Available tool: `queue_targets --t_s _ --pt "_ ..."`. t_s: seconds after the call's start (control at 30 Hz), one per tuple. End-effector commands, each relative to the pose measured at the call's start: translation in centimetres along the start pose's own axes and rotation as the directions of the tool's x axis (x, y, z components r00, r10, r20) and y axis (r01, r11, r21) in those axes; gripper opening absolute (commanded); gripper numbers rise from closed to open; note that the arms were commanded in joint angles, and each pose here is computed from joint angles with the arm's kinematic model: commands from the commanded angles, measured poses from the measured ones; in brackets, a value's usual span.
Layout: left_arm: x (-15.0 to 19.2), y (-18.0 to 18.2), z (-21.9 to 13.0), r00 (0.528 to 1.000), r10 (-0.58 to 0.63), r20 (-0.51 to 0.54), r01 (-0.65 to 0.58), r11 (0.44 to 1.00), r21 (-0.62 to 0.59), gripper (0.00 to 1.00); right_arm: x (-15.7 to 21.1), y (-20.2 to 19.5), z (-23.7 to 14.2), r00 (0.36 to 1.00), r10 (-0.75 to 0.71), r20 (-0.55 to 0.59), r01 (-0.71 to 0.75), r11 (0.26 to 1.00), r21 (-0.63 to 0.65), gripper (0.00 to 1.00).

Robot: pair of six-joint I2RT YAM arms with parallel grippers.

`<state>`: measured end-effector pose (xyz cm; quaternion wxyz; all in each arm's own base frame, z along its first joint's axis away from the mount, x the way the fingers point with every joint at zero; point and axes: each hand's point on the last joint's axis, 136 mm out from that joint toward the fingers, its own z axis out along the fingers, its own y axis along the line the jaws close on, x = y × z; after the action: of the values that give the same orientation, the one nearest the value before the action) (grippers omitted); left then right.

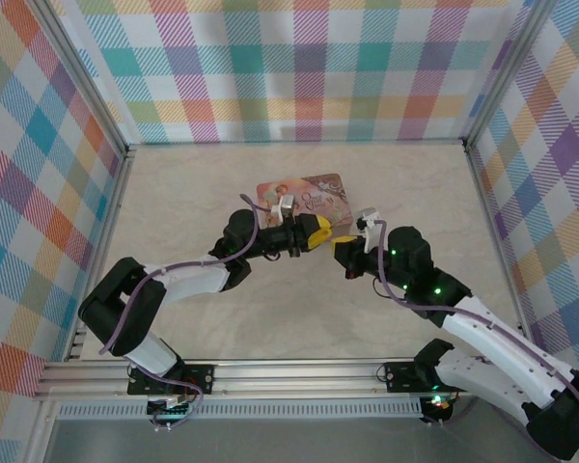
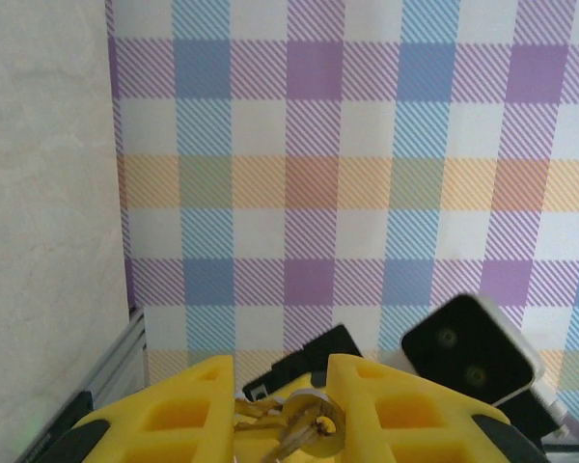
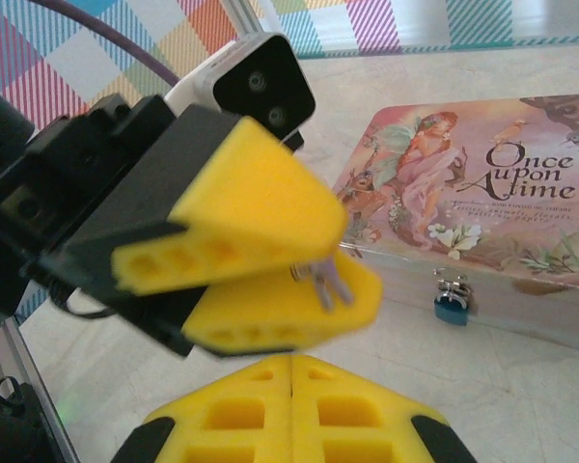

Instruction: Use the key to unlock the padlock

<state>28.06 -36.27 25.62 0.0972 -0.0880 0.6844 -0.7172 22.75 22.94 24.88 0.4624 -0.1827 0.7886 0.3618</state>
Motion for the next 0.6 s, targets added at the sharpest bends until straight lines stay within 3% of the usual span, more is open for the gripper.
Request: queue_targets --t_s 0.0,0.2,0.37,0.57 --pt "-0.8 -0.9 -0.3 0.999 0.034 0.036 -0.035 0.999 0.011 0.09 0.5 -0.1 -0.5 1.0 0.006 -0.007 -0.006 1.0 0.003 0.0" --pt "-0.6 -1.0 -0.3 0.998 0.058 0.026 -0.058 0.998 -0.009 0.09 0.4 -0.2 -0.4 1.0 0.018 -0.001 -0.018 1.0 0.004 0.02" --pt "-0.2 -0.7 -0.5 0.996 0.088 0.005 -0.087 0.995 -0.055 0.1 -0.3 -0.1 -0.2 1.0 0.004 -0.009 -0.004 1.0 0.018 0.34" --pt "0.4 0.5 -1.6 0.988 0.155 -0.016 -0.155 0.971 -0.181 0.14 -0.5 -1.2 0.0 1.0 0.024 0.0 -0.024 0.997 0.07 0.39"
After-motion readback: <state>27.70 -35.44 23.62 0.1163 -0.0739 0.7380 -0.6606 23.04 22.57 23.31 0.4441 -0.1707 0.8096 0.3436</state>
